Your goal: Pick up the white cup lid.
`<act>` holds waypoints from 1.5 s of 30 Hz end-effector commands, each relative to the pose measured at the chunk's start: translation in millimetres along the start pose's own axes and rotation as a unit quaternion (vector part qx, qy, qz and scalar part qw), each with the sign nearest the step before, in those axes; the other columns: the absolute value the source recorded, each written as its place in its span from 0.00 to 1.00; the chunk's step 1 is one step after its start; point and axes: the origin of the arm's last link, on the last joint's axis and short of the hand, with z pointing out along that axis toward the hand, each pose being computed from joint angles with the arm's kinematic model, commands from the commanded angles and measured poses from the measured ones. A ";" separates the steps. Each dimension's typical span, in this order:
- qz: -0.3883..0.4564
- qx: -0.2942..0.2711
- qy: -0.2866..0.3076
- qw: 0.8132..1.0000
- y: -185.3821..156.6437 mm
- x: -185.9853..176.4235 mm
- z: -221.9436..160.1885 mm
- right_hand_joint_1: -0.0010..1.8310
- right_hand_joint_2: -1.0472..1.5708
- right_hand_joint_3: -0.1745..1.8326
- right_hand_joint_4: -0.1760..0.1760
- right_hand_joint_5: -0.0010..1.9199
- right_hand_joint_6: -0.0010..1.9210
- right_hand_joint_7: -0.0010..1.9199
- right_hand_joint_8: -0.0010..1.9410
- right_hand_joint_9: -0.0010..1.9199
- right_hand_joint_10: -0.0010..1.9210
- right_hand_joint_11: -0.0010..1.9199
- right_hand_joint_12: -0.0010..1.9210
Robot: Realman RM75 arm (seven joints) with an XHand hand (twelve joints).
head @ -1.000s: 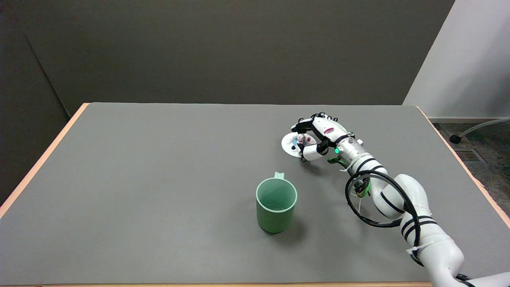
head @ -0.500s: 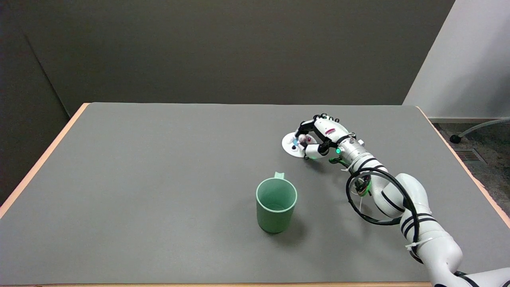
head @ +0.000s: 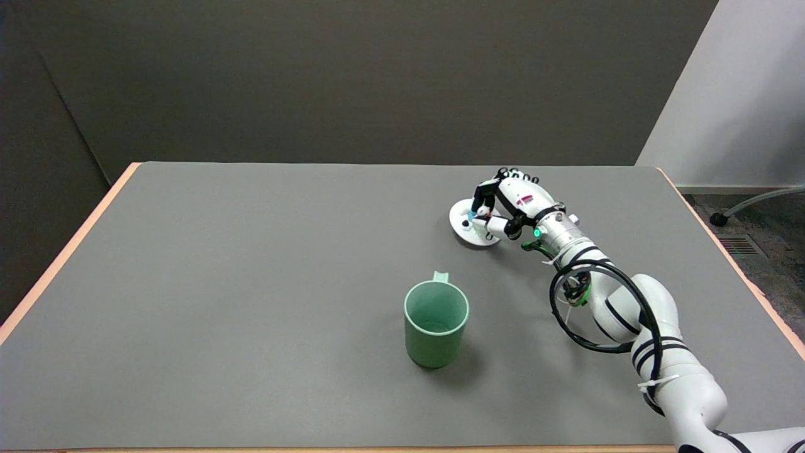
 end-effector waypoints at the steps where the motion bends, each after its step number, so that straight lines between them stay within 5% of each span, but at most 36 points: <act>1: -0.010 0.029 0.039 0.999 -15.1 16.2 -8.8 0.65 0.83 0.16 0.41 0.44 0.55 0.43 0.71 0.10 0.59 0.00 0.79; 34: -0.031 0.026 0.023 0.999 -36.8 58.9 -53.0 0.67 0.79 0.16 0.47 0.51 0.46 0.55 0.51 0.27 0.66 0.00 0.78; 43: -0.020 0.020 0.050 0.998 -50.8 79.1 -70.2 0.67 0.80 0.13 0.46 0.50 0.48 0.57 0.47 0.32 0.63 0.00 0.70; 45: -0.019 0.018 0.054 0.998 -54.0 82.0 -74.8 0.56 0.79 0.19 1.00 0.51 0.52 0.57 0.23 0.32 0.66 0.00 0.72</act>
